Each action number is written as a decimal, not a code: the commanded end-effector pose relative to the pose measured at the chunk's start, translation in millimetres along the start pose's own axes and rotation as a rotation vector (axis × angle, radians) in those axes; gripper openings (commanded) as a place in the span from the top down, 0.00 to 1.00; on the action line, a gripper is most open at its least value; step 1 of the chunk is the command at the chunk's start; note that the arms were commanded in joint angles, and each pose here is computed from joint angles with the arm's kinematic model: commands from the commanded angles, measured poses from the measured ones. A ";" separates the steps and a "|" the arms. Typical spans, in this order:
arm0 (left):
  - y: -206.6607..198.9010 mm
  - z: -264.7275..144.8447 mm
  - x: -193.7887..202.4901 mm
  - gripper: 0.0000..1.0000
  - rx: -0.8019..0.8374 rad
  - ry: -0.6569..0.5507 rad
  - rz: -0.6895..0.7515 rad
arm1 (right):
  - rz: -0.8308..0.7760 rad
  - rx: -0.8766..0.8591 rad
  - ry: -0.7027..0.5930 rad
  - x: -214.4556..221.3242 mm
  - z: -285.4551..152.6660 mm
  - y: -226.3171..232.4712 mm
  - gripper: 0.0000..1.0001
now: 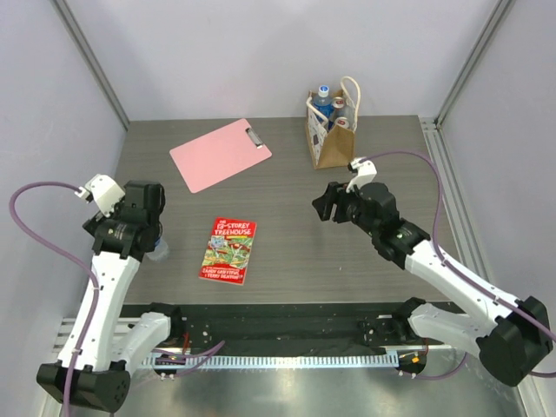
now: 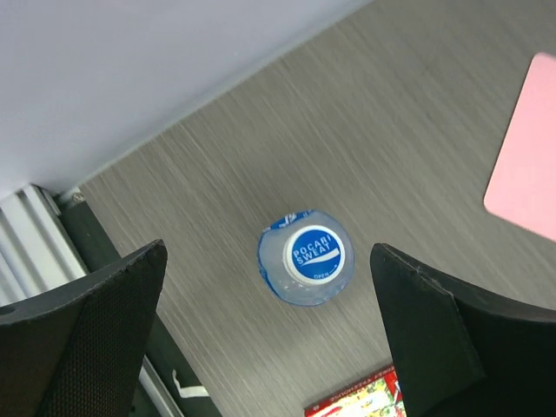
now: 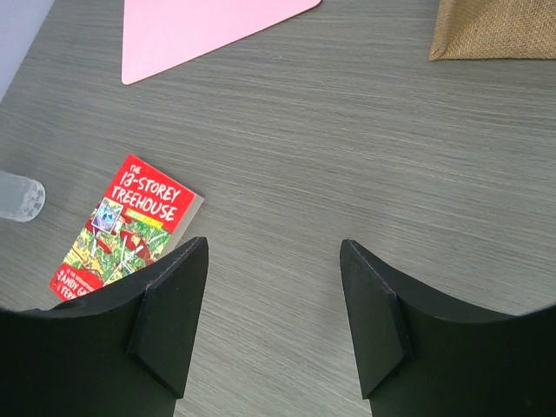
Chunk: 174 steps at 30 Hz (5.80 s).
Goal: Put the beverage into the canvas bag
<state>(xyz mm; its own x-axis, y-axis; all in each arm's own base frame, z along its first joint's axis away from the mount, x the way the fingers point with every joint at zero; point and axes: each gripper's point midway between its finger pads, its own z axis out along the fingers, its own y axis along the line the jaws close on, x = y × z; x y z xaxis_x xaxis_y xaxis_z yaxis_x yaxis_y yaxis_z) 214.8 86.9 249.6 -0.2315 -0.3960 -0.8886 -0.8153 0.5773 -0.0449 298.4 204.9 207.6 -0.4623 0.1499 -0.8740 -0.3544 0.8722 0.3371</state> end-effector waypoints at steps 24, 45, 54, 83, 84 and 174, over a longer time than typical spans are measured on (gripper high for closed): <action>-90.5 27.1 21.9 0.92 0.206 0.193 0.024 | -0.018 -0.015 -0.197 -29.3 -32.0 -2.4 0.32; -375.8 -200.7 96.0 0.87 1.137 0.130 0.510 | 0.023 0.162 -0.318 -63.6 -90.6 -31.9 0.31; -390.8 -219.4 169.7 0.63 1.168 0.201 0.675 | 0.024 0.212 -0.331 -69.6 -102.8 -40.0 0.31; -291.7 -78.1 88.7 0.00 0.956 0.400 0.512 | -0.027 0.038 -0.079 -68.1 -21.8 13.3 0.16; -286.9 -72.8 89.0 0.00 0.929 0.390 0.528 | -0.022 0.045 -0.069 -66.9 -16.3 12.8 0.14; -270.5 -97.5 88.9 0.00 1.060 0.379 0.414 | -0.290 0.411 -0.372 -314.1 130.8 -99.0 0.99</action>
<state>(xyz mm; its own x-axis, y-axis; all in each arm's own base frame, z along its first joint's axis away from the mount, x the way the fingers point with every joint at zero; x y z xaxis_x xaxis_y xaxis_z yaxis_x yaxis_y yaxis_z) 359.8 -171.8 207.4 -0.6997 -0.0957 -0.7080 0.1476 0.9503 -0.2742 573.3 129.8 322.1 -0.3012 -0.0743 -0.9507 -0.0485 0.9969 -0.0625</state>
